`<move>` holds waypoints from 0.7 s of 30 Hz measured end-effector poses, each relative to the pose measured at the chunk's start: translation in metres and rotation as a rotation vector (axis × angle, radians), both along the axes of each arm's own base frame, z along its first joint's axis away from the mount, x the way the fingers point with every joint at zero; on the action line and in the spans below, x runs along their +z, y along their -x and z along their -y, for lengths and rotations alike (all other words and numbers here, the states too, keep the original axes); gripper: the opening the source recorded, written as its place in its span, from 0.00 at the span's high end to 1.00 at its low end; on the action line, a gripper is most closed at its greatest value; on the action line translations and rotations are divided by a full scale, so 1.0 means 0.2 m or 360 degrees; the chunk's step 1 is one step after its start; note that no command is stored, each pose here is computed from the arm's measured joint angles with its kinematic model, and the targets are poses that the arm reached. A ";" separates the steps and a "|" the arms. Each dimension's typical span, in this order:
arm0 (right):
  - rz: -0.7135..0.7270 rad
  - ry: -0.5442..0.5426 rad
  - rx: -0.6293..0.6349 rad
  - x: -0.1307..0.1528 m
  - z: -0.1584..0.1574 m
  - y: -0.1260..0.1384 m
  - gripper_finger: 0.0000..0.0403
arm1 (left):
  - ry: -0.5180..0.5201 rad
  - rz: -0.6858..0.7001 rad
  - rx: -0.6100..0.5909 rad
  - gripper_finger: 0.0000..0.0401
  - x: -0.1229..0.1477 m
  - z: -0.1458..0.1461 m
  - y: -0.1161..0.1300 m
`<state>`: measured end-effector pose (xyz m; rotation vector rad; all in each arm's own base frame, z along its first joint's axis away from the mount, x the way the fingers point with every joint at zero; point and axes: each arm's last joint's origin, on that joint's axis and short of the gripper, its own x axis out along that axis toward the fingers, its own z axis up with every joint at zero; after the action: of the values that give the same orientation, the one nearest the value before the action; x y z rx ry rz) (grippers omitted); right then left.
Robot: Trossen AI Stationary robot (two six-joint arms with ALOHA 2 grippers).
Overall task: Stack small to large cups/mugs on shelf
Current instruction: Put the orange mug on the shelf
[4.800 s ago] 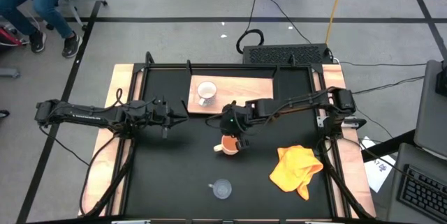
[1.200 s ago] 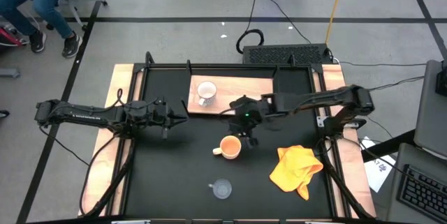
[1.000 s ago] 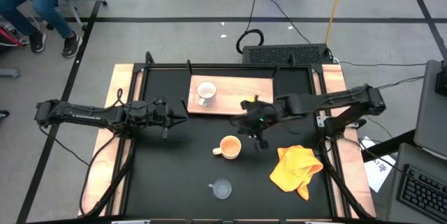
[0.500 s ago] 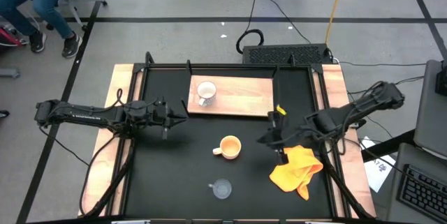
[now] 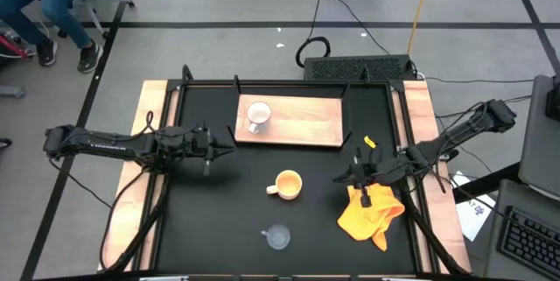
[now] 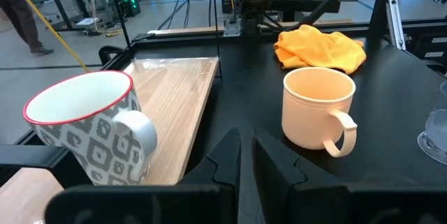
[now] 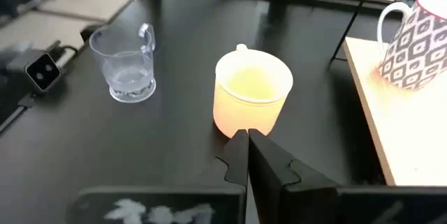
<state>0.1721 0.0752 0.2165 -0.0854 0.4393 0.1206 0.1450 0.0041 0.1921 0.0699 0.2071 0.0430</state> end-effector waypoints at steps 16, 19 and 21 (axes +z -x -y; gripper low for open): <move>0.0375 -0.0059 -0.0051 -0.35 0.13 0.17 1.00 | -0.0043 -0.0005 0.0009 0.90 0.00 0.00 0.00; 0.0372 -0.0055 -0.0074 -0.36 0.14 0.17 1.00 | -0.0011 -0.0003 0.0021 0.90 0.00 0.00 0.00; 0.0366 -0.0051 -0.0083 -0.37 0.14 0.17 1.00 | -0.0003 -0.0006 0.0031 0.90 0.00 0.00 0.00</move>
<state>0.1381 0.0464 0.1434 -0.0552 0.2101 0.0656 0.1449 0.0046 0.1918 0.0701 0.2115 0.0622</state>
